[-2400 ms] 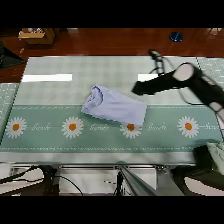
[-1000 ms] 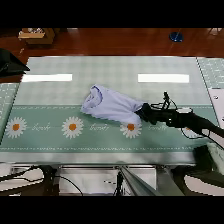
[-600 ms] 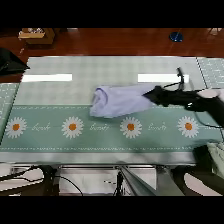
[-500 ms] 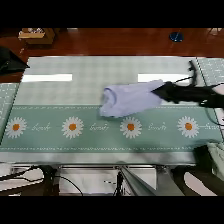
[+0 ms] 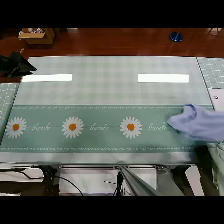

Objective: Fold the shirts.

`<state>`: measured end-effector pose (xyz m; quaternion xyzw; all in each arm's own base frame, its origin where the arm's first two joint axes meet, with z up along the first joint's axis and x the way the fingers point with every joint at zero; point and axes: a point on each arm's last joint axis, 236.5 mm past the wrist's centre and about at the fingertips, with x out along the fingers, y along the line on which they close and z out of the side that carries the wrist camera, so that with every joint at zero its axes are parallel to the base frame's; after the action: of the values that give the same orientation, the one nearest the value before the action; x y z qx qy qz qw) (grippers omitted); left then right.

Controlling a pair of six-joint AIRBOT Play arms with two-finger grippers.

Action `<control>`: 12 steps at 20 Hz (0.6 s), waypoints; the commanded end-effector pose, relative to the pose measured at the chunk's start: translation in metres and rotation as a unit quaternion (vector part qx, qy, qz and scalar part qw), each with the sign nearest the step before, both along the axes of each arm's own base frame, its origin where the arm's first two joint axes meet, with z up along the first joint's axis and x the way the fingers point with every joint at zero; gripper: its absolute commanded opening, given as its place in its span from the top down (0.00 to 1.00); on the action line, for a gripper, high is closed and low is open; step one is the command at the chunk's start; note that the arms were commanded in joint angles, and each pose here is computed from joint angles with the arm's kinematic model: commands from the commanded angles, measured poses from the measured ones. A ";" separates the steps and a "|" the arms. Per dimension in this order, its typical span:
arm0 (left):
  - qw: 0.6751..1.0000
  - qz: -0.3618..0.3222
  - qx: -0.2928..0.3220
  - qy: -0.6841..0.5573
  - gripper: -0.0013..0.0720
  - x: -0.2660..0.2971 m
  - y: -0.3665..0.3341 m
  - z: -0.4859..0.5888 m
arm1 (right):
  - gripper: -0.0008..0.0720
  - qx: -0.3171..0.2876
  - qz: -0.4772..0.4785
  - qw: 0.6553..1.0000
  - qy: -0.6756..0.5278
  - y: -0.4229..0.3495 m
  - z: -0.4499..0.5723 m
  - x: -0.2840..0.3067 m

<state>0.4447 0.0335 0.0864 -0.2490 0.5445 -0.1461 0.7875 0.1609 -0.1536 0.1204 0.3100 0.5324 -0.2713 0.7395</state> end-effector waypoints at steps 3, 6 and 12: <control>1.000 0.019 -0.001 0.007 0.49 0.019 0.021 -0.037 | 0.95 -0.061 -0.209 0.953 0.211 -0.045 0.006 -0.153; 1.000 0.016 0.004 0.001 0.49 0.020 0.028 -0.040 | 0.95 -0.091 -0.262 0.923 0.268 -0.055 0.017 -0.196; 0.999 -0.032 -0.010 0.015 0.49 0.000 0.014 -0.034 | 0.95 -0.065 -0.344 0.869 0.350 -0.041 0.000 -0.262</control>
<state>0.4507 0.0528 0.0498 -0.2430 0.5579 -0.1555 0.7782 -0.0649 -0.2045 0.1250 0.3026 0.5883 -0.6013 0.4481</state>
